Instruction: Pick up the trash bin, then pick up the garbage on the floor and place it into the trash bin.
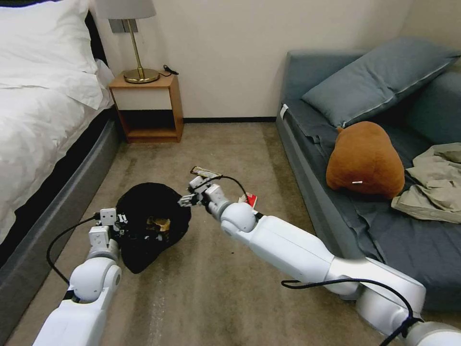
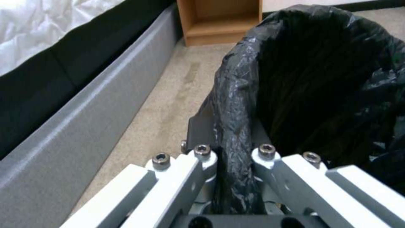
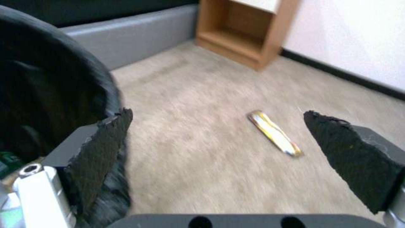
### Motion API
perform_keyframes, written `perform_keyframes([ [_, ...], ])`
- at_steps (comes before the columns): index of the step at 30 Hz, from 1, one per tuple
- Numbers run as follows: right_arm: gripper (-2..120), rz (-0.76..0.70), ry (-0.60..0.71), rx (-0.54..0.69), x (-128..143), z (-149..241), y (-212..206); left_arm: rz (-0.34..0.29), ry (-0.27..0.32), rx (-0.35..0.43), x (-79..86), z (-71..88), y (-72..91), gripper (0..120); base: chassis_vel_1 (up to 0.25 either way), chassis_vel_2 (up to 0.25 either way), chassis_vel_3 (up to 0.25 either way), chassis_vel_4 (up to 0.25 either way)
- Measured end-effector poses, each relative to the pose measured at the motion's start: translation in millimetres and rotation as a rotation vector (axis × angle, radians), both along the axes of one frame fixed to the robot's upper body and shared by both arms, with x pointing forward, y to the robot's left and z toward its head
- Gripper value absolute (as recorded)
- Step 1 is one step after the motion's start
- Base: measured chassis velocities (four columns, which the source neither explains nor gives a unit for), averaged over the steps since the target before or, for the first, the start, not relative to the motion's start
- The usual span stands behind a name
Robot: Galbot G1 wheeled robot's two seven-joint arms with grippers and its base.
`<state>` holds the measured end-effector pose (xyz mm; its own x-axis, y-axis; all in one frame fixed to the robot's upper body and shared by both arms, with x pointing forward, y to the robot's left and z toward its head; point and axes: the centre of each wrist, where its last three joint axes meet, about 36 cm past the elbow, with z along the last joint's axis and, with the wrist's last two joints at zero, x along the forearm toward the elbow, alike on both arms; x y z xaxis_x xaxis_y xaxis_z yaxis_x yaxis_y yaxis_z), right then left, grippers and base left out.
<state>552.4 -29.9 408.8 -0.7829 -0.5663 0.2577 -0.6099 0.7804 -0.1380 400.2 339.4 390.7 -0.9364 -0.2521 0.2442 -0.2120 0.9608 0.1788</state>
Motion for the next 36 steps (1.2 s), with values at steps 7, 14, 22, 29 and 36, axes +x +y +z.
perform_keyframes([
  [7,100,-0.144,0.073,0.034,-10,-12,-35,0.000,-0.015,0.011,-8.3,7.4,2.2,4,0.000,0.000,0.000,0.000],
  [14,100,-0.237,0.092,0.047,-14,-26,-66,0.019,-0.015,0.022,-12.7,7.1,15.7,4,0.000,0.000,0.000,0.000],
  [22,100,-0.350,0.128,0.066,-30,-53,-104,0.037,-0.006,0.020,-15.4,4.0,23.7,4,0.000,0.000,0.000,0.000],
  [29,100,-0.460,0.181,0.071,-52,-92,-134,0.031,-0.002,0.005,-20.9,-2.9,15.1,4,0.000,0.000,0.000,0.000],
  [36,100,-0.515,0.214,0.069,-79,-121,-156,0.029,-0.005,0.007,-23.0,-1.6,14.9,4,0.000,0.000,0.000,0.000],
])
